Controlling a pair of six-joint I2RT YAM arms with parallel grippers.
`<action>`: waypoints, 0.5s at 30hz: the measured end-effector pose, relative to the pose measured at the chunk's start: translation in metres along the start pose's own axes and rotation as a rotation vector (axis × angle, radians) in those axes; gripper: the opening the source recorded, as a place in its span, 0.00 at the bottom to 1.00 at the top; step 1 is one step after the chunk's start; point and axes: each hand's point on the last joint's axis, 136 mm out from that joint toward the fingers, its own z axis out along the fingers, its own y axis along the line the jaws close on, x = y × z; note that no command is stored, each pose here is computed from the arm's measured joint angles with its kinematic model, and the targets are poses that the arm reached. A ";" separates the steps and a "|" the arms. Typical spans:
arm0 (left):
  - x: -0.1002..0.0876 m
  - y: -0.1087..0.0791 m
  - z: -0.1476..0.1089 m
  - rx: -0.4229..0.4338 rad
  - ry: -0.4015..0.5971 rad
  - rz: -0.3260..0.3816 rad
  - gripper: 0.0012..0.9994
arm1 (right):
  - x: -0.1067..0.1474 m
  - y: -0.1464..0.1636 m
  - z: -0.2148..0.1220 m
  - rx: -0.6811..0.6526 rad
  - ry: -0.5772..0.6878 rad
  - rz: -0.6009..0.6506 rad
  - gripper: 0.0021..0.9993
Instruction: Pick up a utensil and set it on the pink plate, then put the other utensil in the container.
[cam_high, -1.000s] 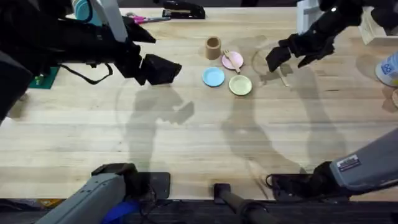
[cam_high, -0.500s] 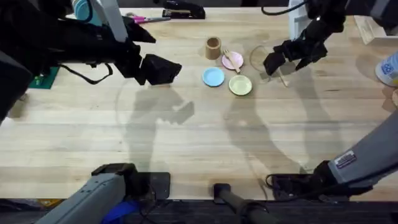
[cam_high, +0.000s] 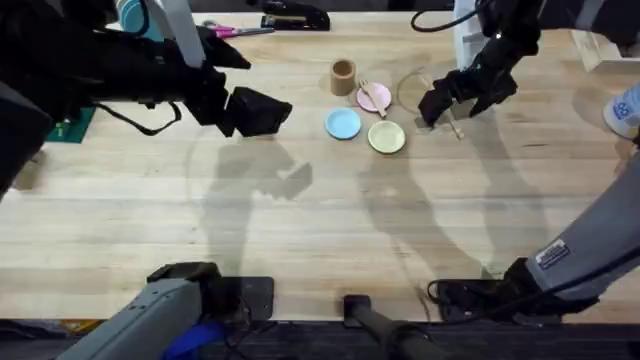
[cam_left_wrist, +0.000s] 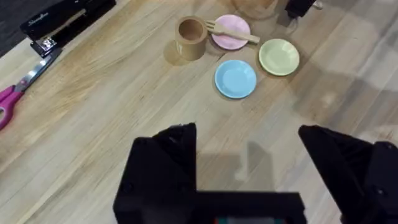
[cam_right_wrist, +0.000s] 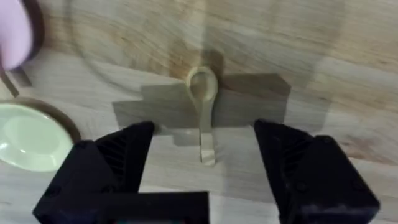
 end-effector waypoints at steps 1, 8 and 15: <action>0.000 0.000 0.000 0.000 0.000 0.000 1.00 | 0.000 0.000 0.000 0.000 0.000 0.000 0.96; 0.000 0.000 0.000 0.000 0.000 0.000 1.00 | 0.000 0.002 0.000 -0.001 -0.001 -0.005 0.75; 0.000 0.000 0.000 0.000 0.000 0.000 1.00 | -0.001 0.003 0.000 -0.001 -0.001 -0.006 0.59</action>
